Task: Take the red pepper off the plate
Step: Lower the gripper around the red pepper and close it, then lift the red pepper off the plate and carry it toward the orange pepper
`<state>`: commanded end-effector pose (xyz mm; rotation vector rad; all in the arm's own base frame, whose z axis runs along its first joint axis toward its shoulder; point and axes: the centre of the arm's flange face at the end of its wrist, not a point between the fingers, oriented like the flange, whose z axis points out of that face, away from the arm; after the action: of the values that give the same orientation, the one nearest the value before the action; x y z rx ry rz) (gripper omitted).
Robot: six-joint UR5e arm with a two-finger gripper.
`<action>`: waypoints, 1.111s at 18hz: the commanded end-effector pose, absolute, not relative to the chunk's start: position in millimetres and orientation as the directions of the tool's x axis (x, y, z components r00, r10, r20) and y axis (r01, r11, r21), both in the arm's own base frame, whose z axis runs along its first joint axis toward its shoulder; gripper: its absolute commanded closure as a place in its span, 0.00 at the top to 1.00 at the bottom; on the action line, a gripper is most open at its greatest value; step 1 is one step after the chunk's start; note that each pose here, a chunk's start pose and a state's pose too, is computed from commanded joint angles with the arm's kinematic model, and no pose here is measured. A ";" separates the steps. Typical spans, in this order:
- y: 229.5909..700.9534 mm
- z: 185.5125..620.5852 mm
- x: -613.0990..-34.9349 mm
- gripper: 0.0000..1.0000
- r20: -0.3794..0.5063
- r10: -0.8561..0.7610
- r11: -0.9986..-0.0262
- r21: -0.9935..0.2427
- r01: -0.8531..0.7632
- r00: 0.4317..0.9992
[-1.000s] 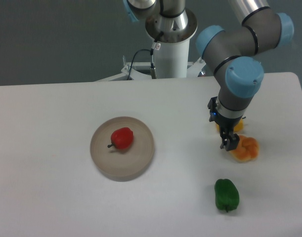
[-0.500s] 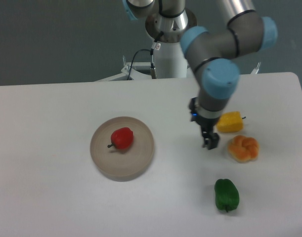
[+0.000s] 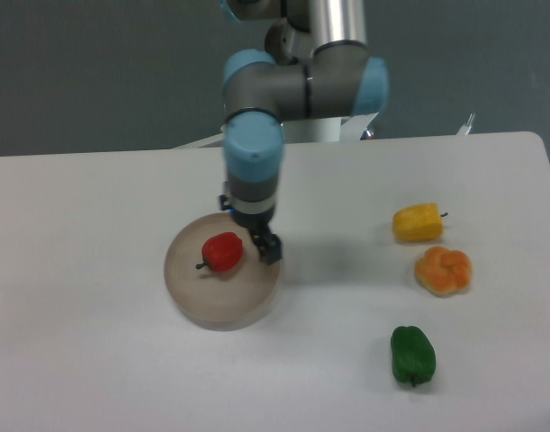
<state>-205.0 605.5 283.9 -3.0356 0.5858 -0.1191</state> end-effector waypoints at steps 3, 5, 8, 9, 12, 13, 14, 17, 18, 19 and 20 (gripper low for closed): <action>612.7 265.8 -199.3 1.00 0.075 -0.346 -0.938 -0.054 -0.342 0.935; 619.2 259.3 -194.3 1.00 0.062 -0.344 -0.938 -0.062 -0.340 0.937; 619.7 252.8 -195.1 1.00 0.062 -0.345 -0.938 -0.056 -0.341 0.937; 619.5 252.4 -195.1 1.00 0.060 -0.343 -0.939 -0.055 -0.340 0.937; 618.7 239.5 -194.9 1.00 0.062 -0.346 -0.938 -0.052 -0.343 0.936; 619.8 234.9 -194.4 1.00 0.065 -0.347 -0.938 -0.050 -0.344 0.936; 619.9 233.9 -194.4 1.00 0.066 -0.347 -0.938 -0.049 -0.344 0.936; 620.1 228.9 -194.8 0.98 0.072 -0.349 -0.937 -0.042 -0.347 0.934; 620.1 228.8 -194.5 0.87 0.074 -0.352 -0.936 -0.042 -0.350 0.933; 619.8 228.5 -194.4 0.65 0.077 -0.346 -0.938 -0.040 -0.344 0.935; 619.5 229.3 -194.4 0.48 0.076 -0.345 -0.939 -0.038 -0.343 0.936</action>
<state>-194.4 619.5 229.3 -3.0665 0.5446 -0.1271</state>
